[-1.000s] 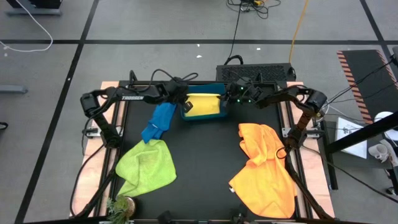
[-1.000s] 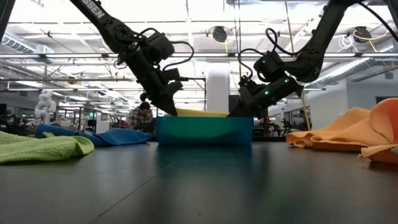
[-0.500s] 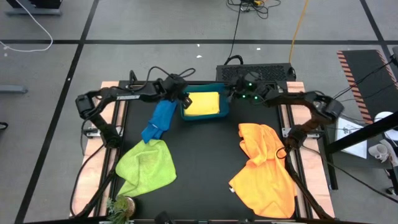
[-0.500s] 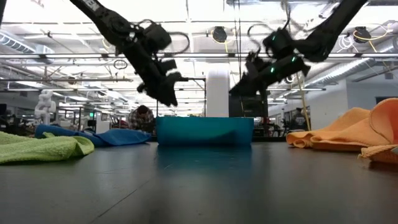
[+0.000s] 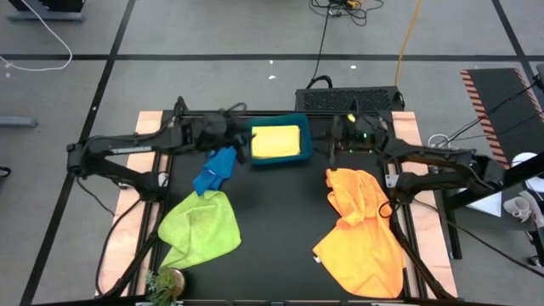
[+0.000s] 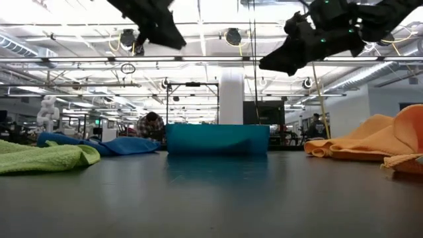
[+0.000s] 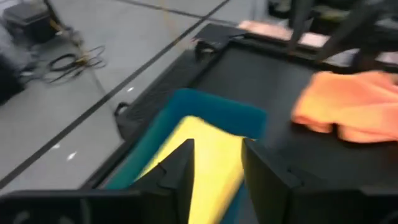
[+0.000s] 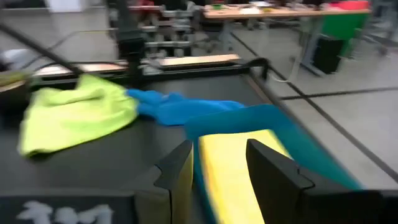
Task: Fold microfiber towels
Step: Fold the top orange microfiber cloth
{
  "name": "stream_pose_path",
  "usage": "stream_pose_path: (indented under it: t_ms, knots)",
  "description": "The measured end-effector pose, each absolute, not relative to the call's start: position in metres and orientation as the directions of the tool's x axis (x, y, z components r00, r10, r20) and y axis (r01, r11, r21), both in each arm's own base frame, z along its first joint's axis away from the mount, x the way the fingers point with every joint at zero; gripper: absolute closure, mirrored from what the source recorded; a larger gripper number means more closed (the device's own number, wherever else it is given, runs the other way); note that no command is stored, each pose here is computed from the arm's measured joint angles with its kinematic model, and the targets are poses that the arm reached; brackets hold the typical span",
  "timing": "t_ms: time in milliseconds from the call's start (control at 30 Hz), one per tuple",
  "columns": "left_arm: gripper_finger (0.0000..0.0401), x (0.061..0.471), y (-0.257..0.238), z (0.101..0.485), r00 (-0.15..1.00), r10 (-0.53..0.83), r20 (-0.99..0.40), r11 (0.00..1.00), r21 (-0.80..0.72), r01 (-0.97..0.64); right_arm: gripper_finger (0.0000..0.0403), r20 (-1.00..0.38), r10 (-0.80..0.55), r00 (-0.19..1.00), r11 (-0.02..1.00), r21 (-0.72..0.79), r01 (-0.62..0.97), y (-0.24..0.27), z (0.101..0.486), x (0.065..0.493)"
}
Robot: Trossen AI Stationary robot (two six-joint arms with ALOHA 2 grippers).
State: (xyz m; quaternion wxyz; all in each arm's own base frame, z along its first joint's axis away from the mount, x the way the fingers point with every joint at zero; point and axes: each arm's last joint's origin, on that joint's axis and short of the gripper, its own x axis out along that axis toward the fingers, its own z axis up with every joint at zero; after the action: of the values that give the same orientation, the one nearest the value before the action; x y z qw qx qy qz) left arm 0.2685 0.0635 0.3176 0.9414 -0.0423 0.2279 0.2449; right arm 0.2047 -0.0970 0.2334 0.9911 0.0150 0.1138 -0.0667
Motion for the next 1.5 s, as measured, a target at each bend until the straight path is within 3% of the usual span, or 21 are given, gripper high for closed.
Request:
stream_pose_path:
  t_ms: [133, 233, 500, 800, 1100, 1500]
  knots:
    - [0.0308, 0.273, 0.024, 0.296, 0.827, 0.360, -0.432, 0.918, 0.009, -0.395, 0.0260, -0.192, -0.042, 0.980, 0.998, 0.039, 0.051, -0.073, 0.212, 0.203]
    - [0.0324, 0.279, 0.000, 0.273, 0.882, 0.336, -0.331, 0.933, -0.010, -0.360, 0.0260, -0.143, 0.006, 0.990, 0.999, 0.042, 0.000, -0.058, 0.197, 0.200]
    - [0.0356, 0.270, -0.029, 0.226, 0.939, 0.284, -0.193, 0.951, -0.066, -0.302, 0.0260, -0.099, -0.013, 0.995, 0.999, 0.035, 0.017, -0.035, 0.169, 0.185]
    - [0.0379, 0.265, -0.014, 0.192, 0.895, 0.402, -0.192, 0.910, -0.026, -0.415, 0.0260, -0.041, -0.108, 0.993, 0.994, -0.027, 0.107, -0.034, 0.169, 0.182]
    - [0.0396, 0.265, 0.007, 0.190, 0.877, 0.437, -0.203, 0.892, -0.027, -0.451, 0.0260, 0.020, -0.179, 0.984, 0.980, -0.083, 0.180, -0.037, 0.175, 0.182]
    - [0.0376, 0.265, 0.017, 0.190, 0.874, 0.439, -0.206, 0.888, -0.048, -0.458, 0.0260, -0.042, -0.176, 0.983, 0.984, -0.017, 0.175, -0.037, 0.169, 0.182]
